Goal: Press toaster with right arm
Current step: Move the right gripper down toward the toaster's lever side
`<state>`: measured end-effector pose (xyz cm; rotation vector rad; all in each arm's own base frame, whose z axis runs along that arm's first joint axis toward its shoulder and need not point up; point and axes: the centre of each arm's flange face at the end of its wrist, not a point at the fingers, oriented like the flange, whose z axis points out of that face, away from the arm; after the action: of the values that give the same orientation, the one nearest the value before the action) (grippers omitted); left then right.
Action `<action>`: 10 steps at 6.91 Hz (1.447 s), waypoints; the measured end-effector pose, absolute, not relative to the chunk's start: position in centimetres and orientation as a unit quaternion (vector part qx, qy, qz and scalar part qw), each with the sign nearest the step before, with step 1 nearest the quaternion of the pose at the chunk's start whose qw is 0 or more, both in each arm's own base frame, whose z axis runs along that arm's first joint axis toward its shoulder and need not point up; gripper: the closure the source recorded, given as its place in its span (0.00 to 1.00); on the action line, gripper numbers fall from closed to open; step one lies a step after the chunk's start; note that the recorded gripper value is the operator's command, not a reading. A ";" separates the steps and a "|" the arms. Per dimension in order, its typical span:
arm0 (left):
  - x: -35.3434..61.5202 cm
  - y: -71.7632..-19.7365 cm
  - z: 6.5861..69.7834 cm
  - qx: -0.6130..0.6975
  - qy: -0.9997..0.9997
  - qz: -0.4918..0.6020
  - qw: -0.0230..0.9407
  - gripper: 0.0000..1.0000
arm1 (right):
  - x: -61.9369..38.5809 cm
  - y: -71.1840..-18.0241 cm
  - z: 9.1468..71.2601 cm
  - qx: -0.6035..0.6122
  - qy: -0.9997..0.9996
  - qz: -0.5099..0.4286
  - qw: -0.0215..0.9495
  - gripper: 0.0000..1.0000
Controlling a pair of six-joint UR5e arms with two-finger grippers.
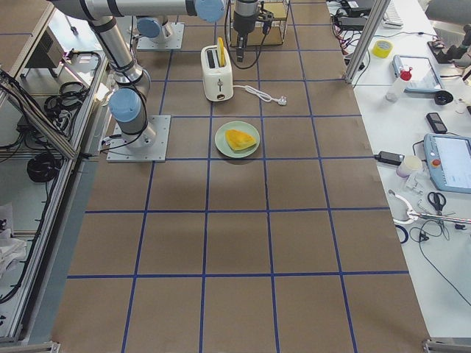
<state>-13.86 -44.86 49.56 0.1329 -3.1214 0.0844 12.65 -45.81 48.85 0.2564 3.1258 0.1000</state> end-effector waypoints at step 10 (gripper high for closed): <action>-13.9 -44.9 49.5 0.042 -0.999 0.027 0.008 0.00 | 6.5 -43.1 31.7 0.087 0.949 0.107 0.284 1.00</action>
<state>-13.87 -44.85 49.54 0.1325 -3.1215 0.0838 6.52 -43.15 31.74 0.2335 2.5382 0.2855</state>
